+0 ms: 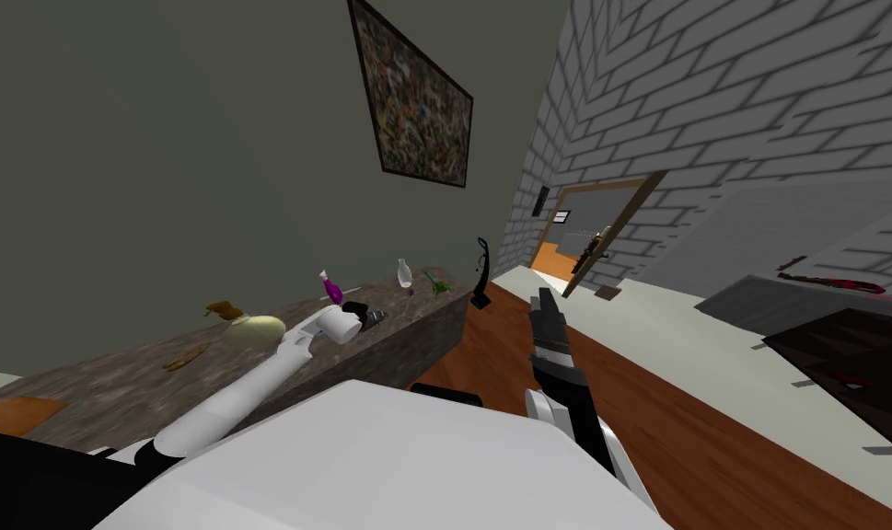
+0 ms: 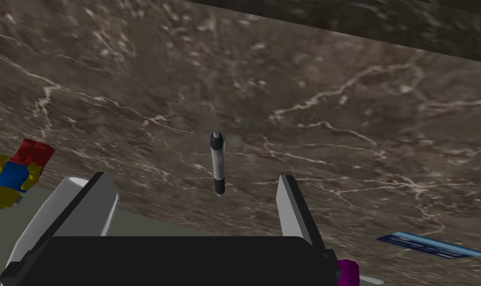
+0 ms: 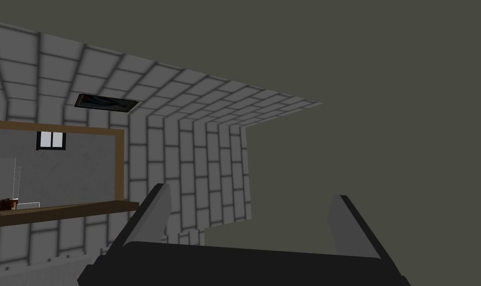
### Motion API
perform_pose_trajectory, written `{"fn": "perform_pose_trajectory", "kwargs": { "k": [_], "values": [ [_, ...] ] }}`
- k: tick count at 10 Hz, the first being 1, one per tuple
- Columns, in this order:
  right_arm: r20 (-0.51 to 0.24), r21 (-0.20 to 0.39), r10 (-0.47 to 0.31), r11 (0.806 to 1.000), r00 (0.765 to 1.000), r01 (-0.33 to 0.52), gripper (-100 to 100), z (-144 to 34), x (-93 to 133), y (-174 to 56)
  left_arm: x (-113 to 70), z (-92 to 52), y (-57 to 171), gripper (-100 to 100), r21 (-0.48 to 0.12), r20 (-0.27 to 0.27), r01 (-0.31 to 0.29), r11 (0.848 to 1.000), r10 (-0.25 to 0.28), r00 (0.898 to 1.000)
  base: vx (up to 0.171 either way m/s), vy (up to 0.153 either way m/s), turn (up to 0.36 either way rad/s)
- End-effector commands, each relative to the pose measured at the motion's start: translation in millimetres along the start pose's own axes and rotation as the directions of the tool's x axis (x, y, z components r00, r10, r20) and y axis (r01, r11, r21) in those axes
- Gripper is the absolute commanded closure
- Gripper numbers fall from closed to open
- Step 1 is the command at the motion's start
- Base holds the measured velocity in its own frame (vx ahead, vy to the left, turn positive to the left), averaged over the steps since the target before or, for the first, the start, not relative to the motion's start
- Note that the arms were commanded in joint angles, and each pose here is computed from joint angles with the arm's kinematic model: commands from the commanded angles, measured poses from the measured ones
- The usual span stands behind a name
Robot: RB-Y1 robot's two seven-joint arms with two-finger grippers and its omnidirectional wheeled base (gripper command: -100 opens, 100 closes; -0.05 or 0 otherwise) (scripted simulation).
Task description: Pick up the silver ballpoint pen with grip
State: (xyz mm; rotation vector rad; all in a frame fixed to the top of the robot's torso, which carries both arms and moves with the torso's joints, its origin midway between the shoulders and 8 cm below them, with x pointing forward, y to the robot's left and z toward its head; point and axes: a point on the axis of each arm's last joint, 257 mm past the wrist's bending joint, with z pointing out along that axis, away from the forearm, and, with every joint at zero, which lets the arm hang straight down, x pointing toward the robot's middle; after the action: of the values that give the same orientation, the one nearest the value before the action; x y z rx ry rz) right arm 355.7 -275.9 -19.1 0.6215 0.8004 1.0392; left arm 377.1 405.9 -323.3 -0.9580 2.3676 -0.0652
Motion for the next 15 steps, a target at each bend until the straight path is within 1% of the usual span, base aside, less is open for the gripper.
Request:
{"fn": "perform_pose_trajectory", "kwargs": {
  "k": [1,3,4,5,6,7,8,9,11,12,13,15],
  "values": [
    [0.000,0.000,0.000,1.000,1.000,0.000,0,0.0,0.0,0.0,-1.7,1.0,19.4,-100,-0.066,-0.016,-0.013,0.998,0.012,1.000,0.090,0.011,-0.110],
    [0.000,0.000,0.000,1.000,1.000,0.000,0,0.0,0.0,0.0,-5.4,1.2,37.2,-100,-0.128,-0.028,-0.025,0.991,0.022,0.999,0.090,-0.001,-0.072],
    [0.000,0.000,0.000,1.000,1.000,0.000,0,0.0,0.0,0.0,-8.8,0.6,49.7,-100,-0.170,-0.034,-0.033,0.985,0.028,0.999,0.086,0.017,-0.086],
    [0.000,0.000,0.000,1.000,1.000,0.000,0,0.0,0.0,0.0,-10.6,0.1,55.3,-100,-0.189,-0.036,-0.037,0.981,0.031,0.999,0.069,0.019,-0.068],
    [0.000,0.000,0.000,1.000,1.000,0.000,0,0.0,0.0,0.0,-9.8,0.3,49.8,-100,-0.172,-0.033,-0.034,0.984,0.029,0.999,0.027,0.007,-0.009],
    [0.000,0.000,0.000,1.000,1.000,0.000,0,0.0,0.0,0.0,-9.9,0.0,51.1,0,-0.177,-0.034,-0.035,0.984,0.029,0.999,0.006,0.002,0.001],
    [0.000,0.000,0.000,1.000,1.000,0.000,0,0.0,0.0,0.0,-36.9,4.1,37.7,-100,-0.142,0.005,-0.036,0.989,0.037,0.999,-0.100,0.016,-0.375],
    [0.000,-0.001,0.000,1.000,1.000,0.000,0,0.2,0.1,0.2,-39.8,7.6,43.8,-100,-0.157,0.004,-0.025,0.987,0.026,1.000,-0.153,0.022,-0.252],
    [0.000,0.000,0.000,1.000,1.000,0.000,0,0.1,0.0,0.0,-38.5,17.3,71.2,-100,-0.216,-0.011,0.005,0.976,-0.008,1.000,-0.059,0.009,-0.001],
    [0.000,0.000,0.000,1.000,1.000,0.000,0,0.0,0.0,0.0,-65.3,18.3,53.7,-100,-0.170,0.029,0.000,0.985,0.005,1.000,-0.081,0.014,-0.365],
    [0.000,0.000,0.000,1.000,1.000,0.000,0,0.2,0.1,0.1,-68.7,22.5,63.0,-100,-0.192,0.028,0.017,0.981,-0.012,1.000,-0.132,0.020,-0.301],
    [0.000,0.000,0.000,1.000,1.000,0.000,0,0.0,0.0,0.0,-66.8,29.4,85.6,-100,-0.238,0.016,0.042,0.970,-0.039,0.999,-0.061,0.001,0.025]
  ]
}}
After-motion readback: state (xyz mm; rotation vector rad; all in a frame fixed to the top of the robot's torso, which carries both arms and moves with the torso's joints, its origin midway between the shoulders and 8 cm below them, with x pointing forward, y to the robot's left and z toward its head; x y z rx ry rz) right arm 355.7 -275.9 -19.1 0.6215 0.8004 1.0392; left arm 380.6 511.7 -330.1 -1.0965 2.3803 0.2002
